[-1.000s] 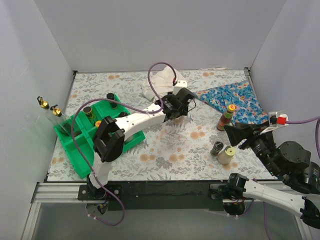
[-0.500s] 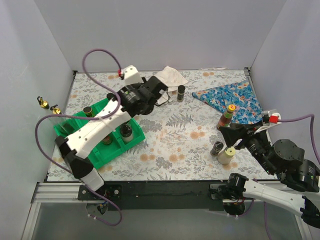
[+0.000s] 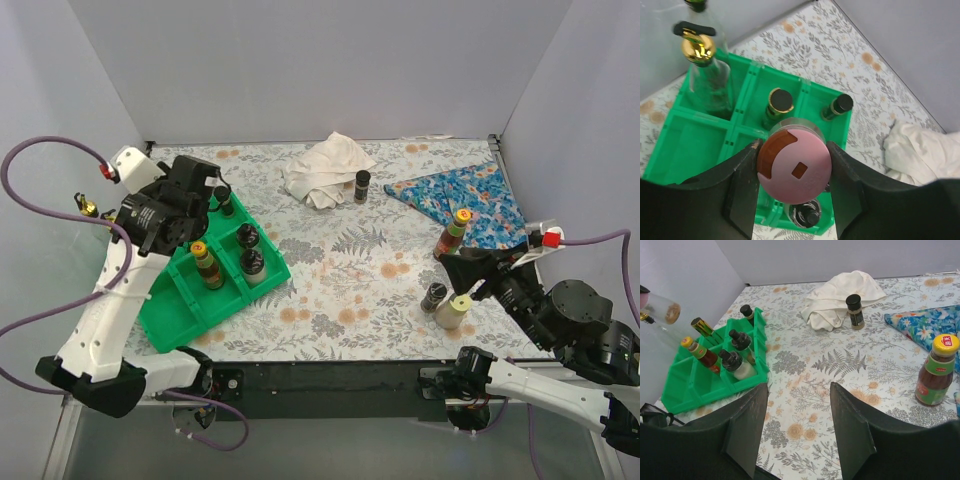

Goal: Organize the condiment bottles
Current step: Place the bottle in the storage box.

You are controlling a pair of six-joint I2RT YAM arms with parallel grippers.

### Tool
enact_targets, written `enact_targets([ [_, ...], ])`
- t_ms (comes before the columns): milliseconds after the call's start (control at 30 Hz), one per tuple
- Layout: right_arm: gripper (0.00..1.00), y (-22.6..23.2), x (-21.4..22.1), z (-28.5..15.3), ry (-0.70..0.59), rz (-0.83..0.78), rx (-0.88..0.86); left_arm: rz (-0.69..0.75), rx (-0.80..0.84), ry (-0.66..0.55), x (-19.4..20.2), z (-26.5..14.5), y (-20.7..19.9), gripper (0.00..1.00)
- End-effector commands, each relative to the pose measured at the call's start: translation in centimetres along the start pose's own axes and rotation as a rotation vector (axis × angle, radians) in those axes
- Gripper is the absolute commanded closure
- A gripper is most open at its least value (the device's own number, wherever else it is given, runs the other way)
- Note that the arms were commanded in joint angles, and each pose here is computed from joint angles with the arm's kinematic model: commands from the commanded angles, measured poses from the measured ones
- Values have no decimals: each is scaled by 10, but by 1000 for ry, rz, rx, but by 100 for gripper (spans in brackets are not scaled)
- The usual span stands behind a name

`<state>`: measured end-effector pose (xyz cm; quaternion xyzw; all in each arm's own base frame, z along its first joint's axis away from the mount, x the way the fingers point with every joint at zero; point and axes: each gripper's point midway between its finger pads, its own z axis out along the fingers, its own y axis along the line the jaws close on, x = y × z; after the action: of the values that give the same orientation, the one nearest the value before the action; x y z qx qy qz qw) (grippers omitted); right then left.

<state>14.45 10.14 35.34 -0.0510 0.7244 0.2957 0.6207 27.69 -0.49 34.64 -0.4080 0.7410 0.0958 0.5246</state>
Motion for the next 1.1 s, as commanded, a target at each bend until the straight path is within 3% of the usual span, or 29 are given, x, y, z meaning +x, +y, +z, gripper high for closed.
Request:
enact_targets([
  [0, 39, 12, -9, 3, -27, 40, -36, 77, -109, -104, -25, 1, 47, 100],
  [167, 39, 14, -9, 4, -20, 42, -43, 66, -202, -173, -32, 4, 88, 100],
  [400, 39, 14, -6, 4, -16, 44, -43, 61, -279, -79, 21, 26, 114, 100],
  [1067, 39, 2, -20, -8, -71, 38, -32, -137, -585, -14, 89, 64, 183, 100],
])
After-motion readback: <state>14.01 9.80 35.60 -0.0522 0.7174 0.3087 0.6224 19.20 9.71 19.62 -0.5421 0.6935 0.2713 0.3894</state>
